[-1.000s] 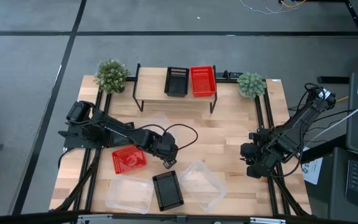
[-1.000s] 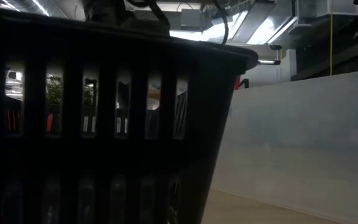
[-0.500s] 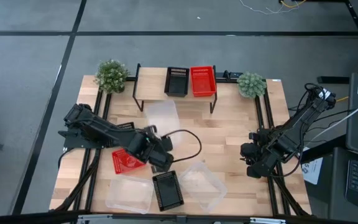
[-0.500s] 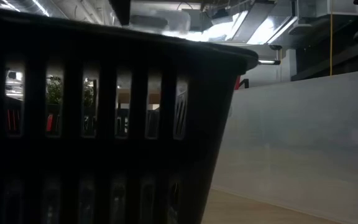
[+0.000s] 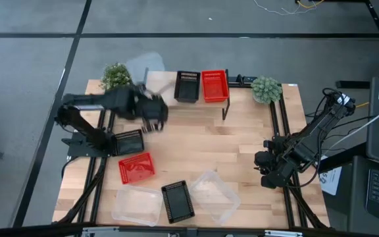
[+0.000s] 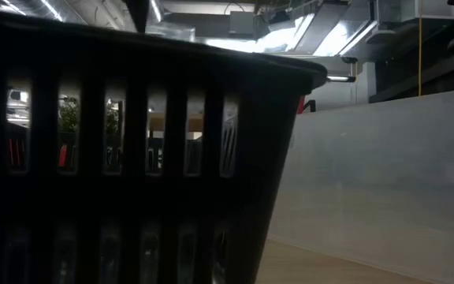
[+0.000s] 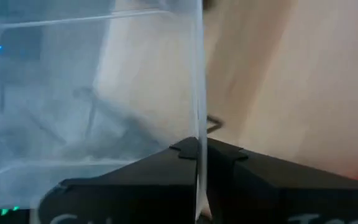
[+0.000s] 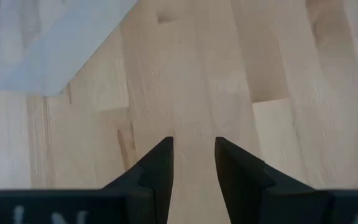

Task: Stack baskets on shelf by color
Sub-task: Put the top transparent bin on the shelf

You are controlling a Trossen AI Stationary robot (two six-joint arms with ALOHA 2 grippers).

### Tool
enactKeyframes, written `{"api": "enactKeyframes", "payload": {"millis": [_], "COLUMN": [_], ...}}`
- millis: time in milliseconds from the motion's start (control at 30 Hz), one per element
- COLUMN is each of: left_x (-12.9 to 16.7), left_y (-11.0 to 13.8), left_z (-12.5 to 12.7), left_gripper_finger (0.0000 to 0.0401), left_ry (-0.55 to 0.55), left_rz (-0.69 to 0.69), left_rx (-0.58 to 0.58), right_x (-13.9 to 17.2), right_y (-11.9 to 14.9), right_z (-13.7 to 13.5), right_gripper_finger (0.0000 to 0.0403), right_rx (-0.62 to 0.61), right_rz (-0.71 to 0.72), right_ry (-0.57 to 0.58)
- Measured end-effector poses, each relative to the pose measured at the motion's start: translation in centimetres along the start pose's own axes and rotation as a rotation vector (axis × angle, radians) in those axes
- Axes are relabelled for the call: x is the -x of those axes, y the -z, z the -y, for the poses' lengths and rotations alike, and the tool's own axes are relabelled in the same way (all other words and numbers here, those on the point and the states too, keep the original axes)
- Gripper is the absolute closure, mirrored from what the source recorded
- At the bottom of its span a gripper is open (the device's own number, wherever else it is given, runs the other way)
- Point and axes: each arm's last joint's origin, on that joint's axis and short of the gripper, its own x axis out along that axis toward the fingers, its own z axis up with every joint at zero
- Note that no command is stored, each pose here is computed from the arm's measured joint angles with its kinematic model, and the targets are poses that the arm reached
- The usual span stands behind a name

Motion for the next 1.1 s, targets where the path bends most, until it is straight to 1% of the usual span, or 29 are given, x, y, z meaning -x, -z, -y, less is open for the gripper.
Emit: {"api": "enactKeyframes", "payload": {"millis": [67, 133, 200, 267, 367, 400, 533, 667, 833, 1100], "left_x": [-0.3, -0.6, -1.1, -1.8, -2.9, -3.5, -6.2, -7.8, -8.8, -9.3], "left_y": [0.8, 1.5, 1.6, 1.3, 1.3, 1.2, 1.5, 1.5, 0.9, 0.5], "left_z": [-2.1, -3.6, -4.5, -5.1, -6.0, -6.1, -6.6, -6.6, -6.4, -6.2], "left_gripper_finger": [0.0401, 0.0401, 0.0401, 0.0401, 0.0401, 0.0401, 0.0401, 0.0401, 0.0401, 0.0401], "left_ry": [0.013, 0.015, 0.043, 0.082, 0.115, 0.119, 0.172, 0.208, 0.259, 0.267], "left_rz": [-0.029, -0.042, -0.034, -0.011, -0.035, -0.049, -0.137, -0.128, -0.074, -0.068], "left_rx": [-0.01, -0.048, -0.084, -0.099, -0.145, -0.162, -0.164, -0.162, -0.174, -0.202], "right_x": [0.0, 0.0, 0.0, 0.0, 0.0, 0.0, 0.0, 0.0, 0.0, 0.0], "right_y": [0.0, -0.1, -0.1, -0.1, -0.2, -0.2, -0.3, -0.4, -0.5, -0.5], "right_z": [0.0, 0.0, 0.0, 0.0, 0.0, 0.0, -0.1, -0.2, -0.3, -0.4], "right_gripper_finger": [0.0286, 0.0286, 0.0286, 0.0286, 0.0286, 0.0286, 0.0286, 0.0286, 0.0286, 0.0286], "right_rx": [-0.001, -0.002, -0.003, -0.004, -0.006, -0.008, -0.016, -0.022, -0.025, -0.03], "right_rz": [0.012, 0.016, 0.018, 0.031, 0.052, 0.061, 0.073, 0.081, 0.084, 0.091], "right_ry": [0.006, 0.008, 0.007, 0.016, 0.026, 0.03, 0.019, 0.009, 0.004, -0.006]}}
